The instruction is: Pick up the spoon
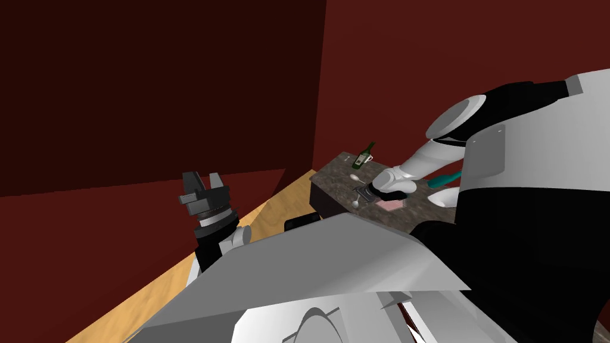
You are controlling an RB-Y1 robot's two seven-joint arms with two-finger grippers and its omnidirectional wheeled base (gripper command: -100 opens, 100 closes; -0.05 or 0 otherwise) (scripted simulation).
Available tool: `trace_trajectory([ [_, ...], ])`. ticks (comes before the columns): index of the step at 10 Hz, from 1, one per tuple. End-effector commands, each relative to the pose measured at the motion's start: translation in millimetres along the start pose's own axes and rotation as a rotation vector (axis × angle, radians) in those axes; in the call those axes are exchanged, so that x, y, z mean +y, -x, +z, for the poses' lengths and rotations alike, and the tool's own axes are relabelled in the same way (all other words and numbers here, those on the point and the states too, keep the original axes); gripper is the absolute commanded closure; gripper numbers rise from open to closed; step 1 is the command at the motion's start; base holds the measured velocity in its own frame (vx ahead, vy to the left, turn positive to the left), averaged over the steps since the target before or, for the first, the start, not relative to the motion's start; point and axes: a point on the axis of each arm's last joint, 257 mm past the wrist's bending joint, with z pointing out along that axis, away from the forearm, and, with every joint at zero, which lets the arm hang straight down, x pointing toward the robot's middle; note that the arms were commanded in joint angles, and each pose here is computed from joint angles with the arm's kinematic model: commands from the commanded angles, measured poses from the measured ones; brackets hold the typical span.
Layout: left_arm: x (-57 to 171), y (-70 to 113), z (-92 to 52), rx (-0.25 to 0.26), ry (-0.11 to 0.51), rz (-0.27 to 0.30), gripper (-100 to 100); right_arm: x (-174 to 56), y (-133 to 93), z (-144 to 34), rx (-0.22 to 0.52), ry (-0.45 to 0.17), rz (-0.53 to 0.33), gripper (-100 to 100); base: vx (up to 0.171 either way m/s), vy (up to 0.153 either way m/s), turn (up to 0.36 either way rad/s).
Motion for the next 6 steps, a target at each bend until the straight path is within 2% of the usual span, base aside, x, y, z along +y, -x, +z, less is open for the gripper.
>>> trace_trajectory([
  [1, 0.0, 0.0, 0.0, 0.0, 0.0, 0.0, 0, 5.0, 2.5, 4.1, 0.0, 0.001, 0.003, -100, 0.017, -0.006, 0.028],
  [6, 0.0, 0.0, 0.0, 0.0, 0.0, 0.0, 0, 23.2, 11.1, 17.3, 0.001, 0.004, 0.014, -100, 0.033, -0.015, 0.029],
])
